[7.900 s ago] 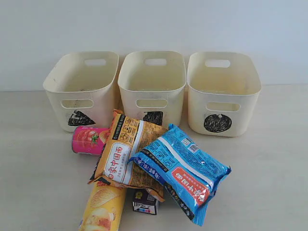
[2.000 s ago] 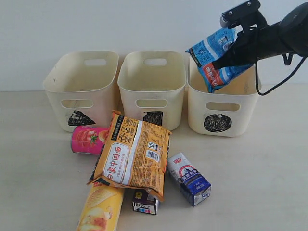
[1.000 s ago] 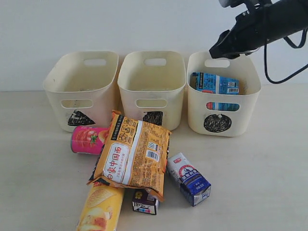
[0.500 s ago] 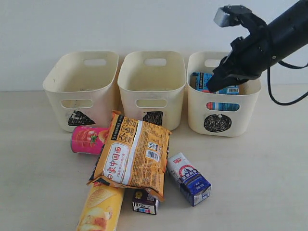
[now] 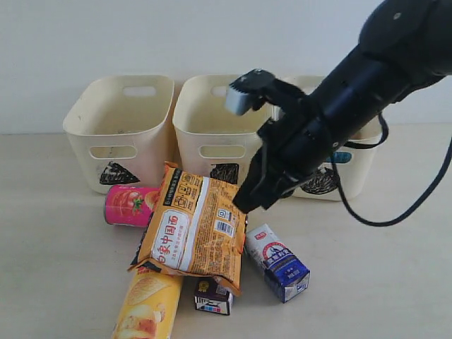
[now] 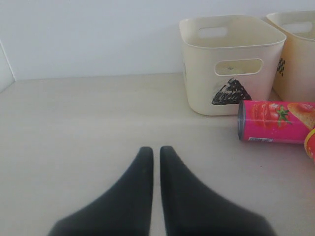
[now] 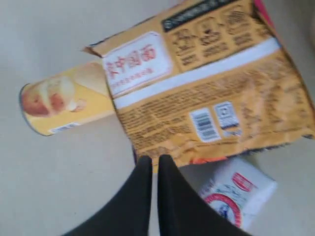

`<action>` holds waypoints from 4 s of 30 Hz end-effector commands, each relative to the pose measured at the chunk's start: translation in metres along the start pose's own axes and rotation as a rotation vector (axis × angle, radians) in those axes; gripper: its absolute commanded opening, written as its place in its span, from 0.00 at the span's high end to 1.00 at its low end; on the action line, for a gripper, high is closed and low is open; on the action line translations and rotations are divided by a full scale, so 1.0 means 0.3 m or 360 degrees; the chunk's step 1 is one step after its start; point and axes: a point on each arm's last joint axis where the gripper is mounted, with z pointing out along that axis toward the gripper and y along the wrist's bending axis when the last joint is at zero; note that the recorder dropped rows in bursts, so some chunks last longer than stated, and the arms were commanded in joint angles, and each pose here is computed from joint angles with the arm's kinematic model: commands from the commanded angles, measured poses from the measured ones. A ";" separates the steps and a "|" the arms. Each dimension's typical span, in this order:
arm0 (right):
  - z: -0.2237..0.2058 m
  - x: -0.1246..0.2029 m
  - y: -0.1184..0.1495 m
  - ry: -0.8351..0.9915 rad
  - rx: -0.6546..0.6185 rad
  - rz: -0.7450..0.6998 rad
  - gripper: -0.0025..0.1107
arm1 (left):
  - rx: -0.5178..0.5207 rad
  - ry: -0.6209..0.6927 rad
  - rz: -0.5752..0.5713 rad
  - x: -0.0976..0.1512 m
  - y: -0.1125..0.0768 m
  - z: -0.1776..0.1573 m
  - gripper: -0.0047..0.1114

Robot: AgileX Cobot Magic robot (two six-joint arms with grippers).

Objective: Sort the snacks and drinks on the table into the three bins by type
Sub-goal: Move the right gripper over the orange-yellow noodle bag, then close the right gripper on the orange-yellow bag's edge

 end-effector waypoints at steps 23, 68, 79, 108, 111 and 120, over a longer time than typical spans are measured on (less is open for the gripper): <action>0.125 0.147 0.327 -0.0609 0.0740 -0.0240 0.98 | 0.0012 -0.0022 -0.0018 -0.006 -0.001 -0.002 0.93; 0.398 0.229 0.306 -0.0433 0.1219 -0.0837 0.21 | 0.0012 -0.0022 -0.0018 -0.006 -0.001 -0.002 0.93; 0.449 0.224 0.287 -0.0437 0.1247 -0.0839 0.21 | 0.0012 -0.0022 -0.0018 -0.006 -0.001 -0.002 0.93; 0.576 0.186 0.179 -0.0297 0.1539 -0.0912 0.39 | 0.0012 -0.0022 -0.0018 -0.006 -0.001 -0.002 0.93; 0.568 0.201 0.166 -0.0216 0.1602 -0.0843 0.82 | 0.0012 -0.0022 -0.0018 -0.006 -0.001 -0.002 0.93; 0.489 0.188 0.172 -0.0243 0.1739 -0.0808 0.98 | 0.0012 -0.0022 -0.0018 -0.006 -0.001 -0.002 0.93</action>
